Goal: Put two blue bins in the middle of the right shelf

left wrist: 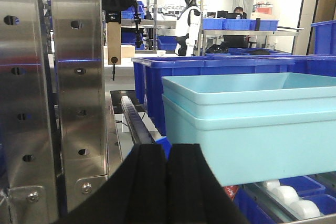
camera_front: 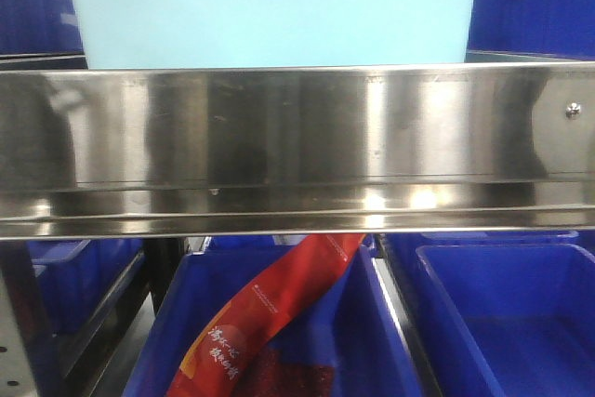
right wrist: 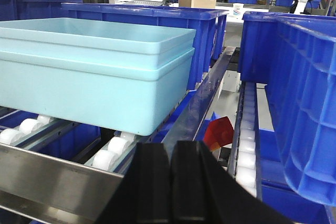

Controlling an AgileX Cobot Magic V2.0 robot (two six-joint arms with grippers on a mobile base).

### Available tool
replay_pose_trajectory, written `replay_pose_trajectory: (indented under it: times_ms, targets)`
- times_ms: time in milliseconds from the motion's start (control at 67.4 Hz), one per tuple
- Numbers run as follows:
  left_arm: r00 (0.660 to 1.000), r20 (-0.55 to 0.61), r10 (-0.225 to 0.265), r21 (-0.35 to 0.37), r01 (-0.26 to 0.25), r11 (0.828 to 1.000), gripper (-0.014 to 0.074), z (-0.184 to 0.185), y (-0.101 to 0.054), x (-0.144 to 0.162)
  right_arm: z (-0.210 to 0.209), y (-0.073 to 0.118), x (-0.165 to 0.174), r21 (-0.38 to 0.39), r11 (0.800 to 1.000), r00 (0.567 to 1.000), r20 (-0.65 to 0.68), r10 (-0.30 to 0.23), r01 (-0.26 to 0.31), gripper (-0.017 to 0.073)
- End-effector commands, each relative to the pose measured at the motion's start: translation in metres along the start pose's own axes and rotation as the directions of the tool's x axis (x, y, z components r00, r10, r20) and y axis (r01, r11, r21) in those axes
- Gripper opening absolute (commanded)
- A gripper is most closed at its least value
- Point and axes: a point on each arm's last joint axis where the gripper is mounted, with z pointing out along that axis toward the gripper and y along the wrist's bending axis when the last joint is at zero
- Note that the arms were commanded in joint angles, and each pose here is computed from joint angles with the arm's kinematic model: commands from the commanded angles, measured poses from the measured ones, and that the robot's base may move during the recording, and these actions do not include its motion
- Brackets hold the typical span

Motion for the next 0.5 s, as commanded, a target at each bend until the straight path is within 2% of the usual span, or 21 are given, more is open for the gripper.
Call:
replay_pose_trajectory:
  times_ms: [0,490]
  targets:
    - [0.999,0.033,-0.001,0.004,0.0,1.0,-0.0111,-0.001,-0.0002,-0.0023,-0.0005,0.0001,-0.002,-0.001,1.0,0.999,0.031,-0.014,0.014,-0.0162]
    - [0.999,0.033,-0.001,0.004,0.0,1.0,-0.0111,-0.001,-0.0002,-0.0023,-0.0005,0.0001,-0.002,-0.001,1.0,0.999,0.031,-0.014,0.014,-0.0162]
